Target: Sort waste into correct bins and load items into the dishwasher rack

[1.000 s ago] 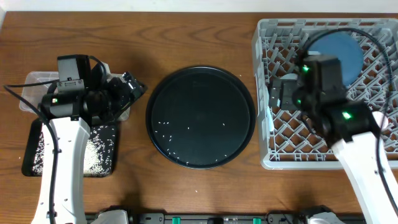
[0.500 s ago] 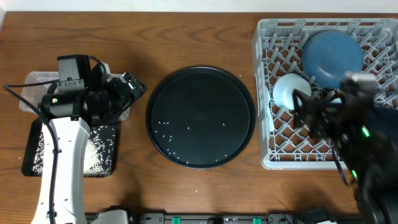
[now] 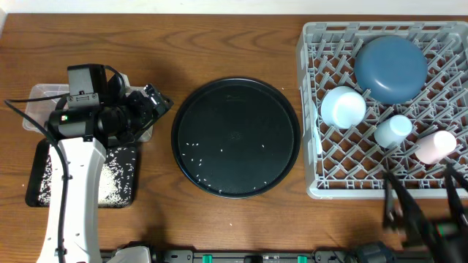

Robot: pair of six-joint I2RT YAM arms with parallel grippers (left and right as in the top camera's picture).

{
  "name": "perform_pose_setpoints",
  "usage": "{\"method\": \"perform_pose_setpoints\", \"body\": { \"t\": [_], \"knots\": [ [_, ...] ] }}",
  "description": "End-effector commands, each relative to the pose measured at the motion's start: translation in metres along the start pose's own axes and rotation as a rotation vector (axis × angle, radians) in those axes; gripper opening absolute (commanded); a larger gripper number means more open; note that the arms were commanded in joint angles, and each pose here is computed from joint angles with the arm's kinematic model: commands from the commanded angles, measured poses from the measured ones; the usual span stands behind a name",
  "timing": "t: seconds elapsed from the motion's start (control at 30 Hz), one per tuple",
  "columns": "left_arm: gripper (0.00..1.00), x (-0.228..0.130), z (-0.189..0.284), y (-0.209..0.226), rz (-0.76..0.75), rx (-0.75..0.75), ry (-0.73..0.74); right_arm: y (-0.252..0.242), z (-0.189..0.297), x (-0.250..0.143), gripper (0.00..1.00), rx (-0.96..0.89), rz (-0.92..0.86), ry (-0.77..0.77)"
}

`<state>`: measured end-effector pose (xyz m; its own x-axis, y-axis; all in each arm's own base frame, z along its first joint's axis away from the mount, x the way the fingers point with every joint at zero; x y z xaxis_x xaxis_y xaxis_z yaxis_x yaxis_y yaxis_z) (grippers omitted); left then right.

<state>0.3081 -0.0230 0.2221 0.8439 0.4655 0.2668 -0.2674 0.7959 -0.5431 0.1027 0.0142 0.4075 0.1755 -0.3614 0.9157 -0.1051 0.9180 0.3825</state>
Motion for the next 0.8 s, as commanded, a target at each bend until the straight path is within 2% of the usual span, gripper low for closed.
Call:
{"method": "perform_pose_setpoints", "body": {
  "t": [0.0, 0.17, 0.37, 0.77],
  "knots": [
    [0.98, 0.002, 0.001, 0.002, -0.006, 0.010, -0.004, -0.001, 0.031, 0.002, 0.99, 0.036, -0.001, -0.084],
    [0.98, 0.002, 0.001, 0.002, -0.006, 0.010, -0.004, -0.008, 0.065, -0.006, 0.99, 0.049, -0.008, -0.176],
    [0.98, 0.002, 0.001, 0.002, -0.006, 0.010, -0.004, -0.014, 0.077, -0.016, 0.99, 0.037, -0.011, -0.229],
    [0.98, 0.002, 0.001, 0.002, -0.006, 0.010, -0.004, -0.029, 0.050, -0.047, 0.99, -0.022, -0.029, -0.161]
  ]
}}
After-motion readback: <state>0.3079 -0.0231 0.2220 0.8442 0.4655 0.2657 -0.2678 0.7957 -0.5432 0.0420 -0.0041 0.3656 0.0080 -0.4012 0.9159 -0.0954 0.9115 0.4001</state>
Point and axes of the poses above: each gripper's point midway between its finger pads, its own z axis back along the fingers, its own y axis along the line the jaws close on, x = y × z, the point moved 3 cm from there along z, back along the fingers, and after that the axes turned 9 degrees about -z, right-handed, at the moved point
